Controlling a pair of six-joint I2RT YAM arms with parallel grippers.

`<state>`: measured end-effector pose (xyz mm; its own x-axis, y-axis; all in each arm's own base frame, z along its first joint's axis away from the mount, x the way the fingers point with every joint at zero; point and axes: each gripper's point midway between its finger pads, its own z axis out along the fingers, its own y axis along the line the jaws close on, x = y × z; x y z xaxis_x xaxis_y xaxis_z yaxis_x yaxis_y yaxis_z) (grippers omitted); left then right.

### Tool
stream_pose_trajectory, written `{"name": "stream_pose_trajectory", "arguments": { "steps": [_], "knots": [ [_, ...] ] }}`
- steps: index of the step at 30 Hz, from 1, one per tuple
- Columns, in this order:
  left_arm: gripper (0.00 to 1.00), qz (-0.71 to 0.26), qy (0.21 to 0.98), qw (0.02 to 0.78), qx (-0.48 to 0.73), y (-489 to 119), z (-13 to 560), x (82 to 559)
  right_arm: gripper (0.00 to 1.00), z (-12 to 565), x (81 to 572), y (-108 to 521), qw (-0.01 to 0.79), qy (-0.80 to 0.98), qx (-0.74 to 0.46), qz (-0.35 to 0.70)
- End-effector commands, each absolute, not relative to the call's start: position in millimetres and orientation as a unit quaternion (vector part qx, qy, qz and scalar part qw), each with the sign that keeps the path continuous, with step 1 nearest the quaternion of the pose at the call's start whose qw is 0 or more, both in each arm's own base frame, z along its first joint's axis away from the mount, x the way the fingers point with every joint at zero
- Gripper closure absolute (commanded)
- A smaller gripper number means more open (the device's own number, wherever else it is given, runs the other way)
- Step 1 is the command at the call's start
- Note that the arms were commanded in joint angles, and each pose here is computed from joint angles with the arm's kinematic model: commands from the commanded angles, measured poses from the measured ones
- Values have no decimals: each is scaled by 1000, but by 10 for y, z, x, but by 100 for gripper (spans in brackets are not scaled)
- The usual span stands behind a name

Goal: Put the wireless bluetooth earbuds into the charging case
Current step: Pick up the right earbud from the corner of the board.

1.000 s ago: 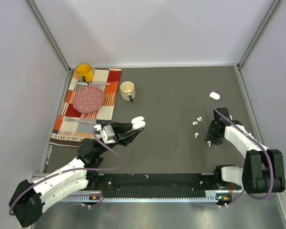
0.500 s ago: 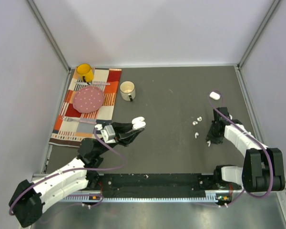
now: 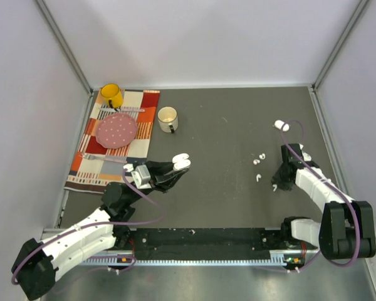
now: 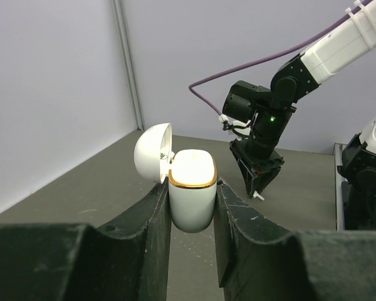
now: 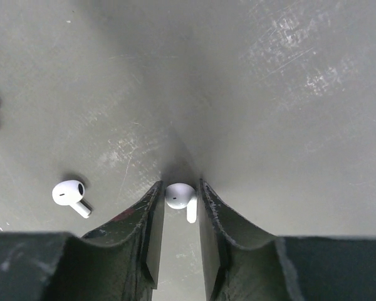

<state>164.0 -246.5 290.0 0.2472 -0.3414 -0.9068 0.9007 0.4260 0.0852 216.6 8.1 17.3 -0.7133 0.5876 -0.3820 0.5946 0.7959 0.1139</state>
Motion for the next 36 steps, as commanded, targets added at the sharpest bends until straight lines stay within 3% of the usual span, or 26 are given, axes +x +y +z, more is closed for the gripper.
{"name": "stream_pose_trajectory", "arguments": {
  "steps": [1,6,17,36],
  "knots": [
    [100,-427,416,739,313,-2427,3054,1616,69,256,2297,15,245,910,335,-17],
    [100,-426,416,740,313,-2419,3045,1619,61,249,2278,36,239,925,295,-15],
    [100,-426,418,739,313,-2420,3030,1619,60,284,2293,104,228,945,234,-1],
    [100,-425,420,739,312,-2414,3018,1626,76,225,2306,122,207,952,224,-2]
  ]
}}
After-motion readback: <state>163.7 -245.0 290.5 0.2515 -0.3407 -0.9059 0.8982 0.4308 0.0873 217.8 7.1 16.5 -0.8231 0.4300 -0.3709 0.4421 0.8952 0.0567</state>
